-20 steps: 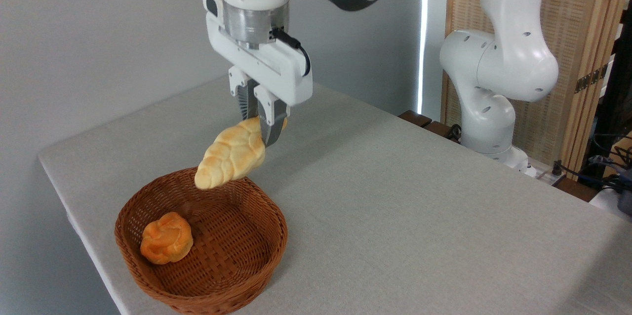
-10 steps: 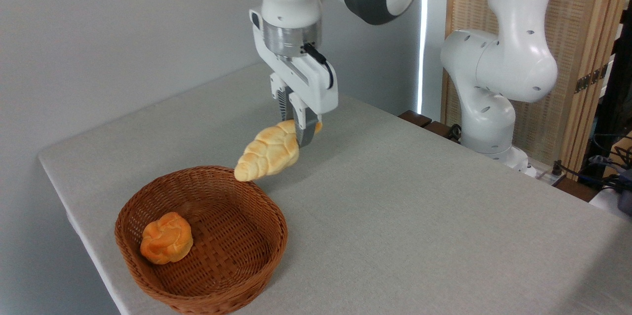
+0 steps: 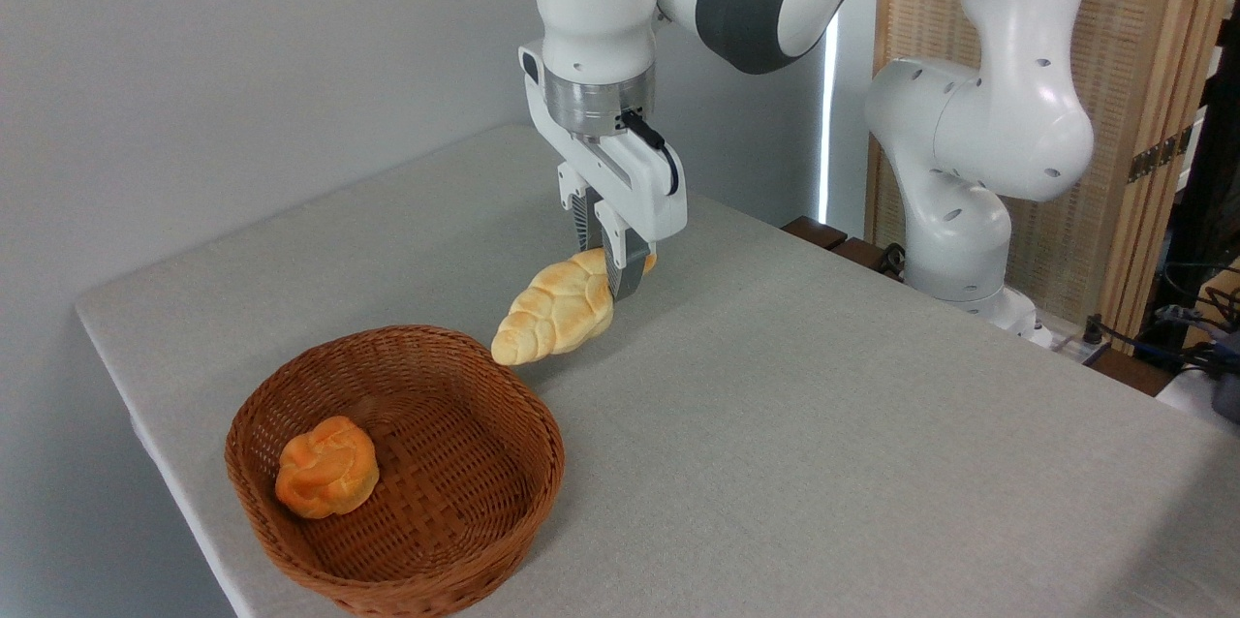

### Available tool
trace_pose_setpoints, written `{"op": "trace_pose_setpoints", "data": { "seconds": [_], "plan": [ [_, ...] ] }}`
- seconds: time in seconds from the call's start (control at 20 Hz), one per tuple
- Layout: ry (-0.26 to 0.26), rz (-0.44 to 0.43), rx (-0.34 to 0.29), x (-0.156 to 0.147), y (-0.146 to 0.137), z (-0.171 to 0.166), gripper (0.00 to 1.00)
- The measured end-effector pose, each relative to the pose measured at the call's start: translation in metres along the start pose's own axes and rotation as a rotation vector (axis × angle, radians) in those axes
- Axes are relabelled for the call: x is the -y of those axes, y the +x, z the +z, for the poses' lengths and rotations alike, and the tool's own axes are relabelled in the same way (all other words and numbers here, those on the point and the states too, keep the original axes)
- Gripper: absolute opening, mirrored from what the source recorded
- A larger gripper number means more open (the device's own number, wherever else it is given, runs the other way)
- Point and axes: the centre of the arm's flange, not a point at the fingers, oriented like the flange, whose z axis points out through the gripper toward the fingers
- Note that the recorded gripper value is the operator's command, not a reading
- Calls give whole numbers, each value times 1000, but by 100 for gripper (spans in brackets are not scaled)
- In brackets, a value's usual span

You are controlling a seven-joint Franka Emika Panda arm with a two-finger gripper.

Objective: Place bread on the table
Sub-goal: 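Lower the bread roll onto the table and open the gripper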

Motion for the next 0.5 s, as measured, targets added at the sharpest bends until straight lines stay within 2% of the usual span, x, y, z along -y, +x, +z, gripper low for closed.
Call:
{"op": "trace_pose_setpoints", "data": {
  "seconds": [0.3, 0.35, 0.4, 0.5],
  "plan": [
    [-7, 3, 7, -2, 0, 5, 53],
    [-8, 4, 9, -2, 0, 6, 56],
    [-10, 5, 11, -3, 1, 7, 64],
    [-13, 10, 13, -4, 2, 8, 67]
  ]
}}
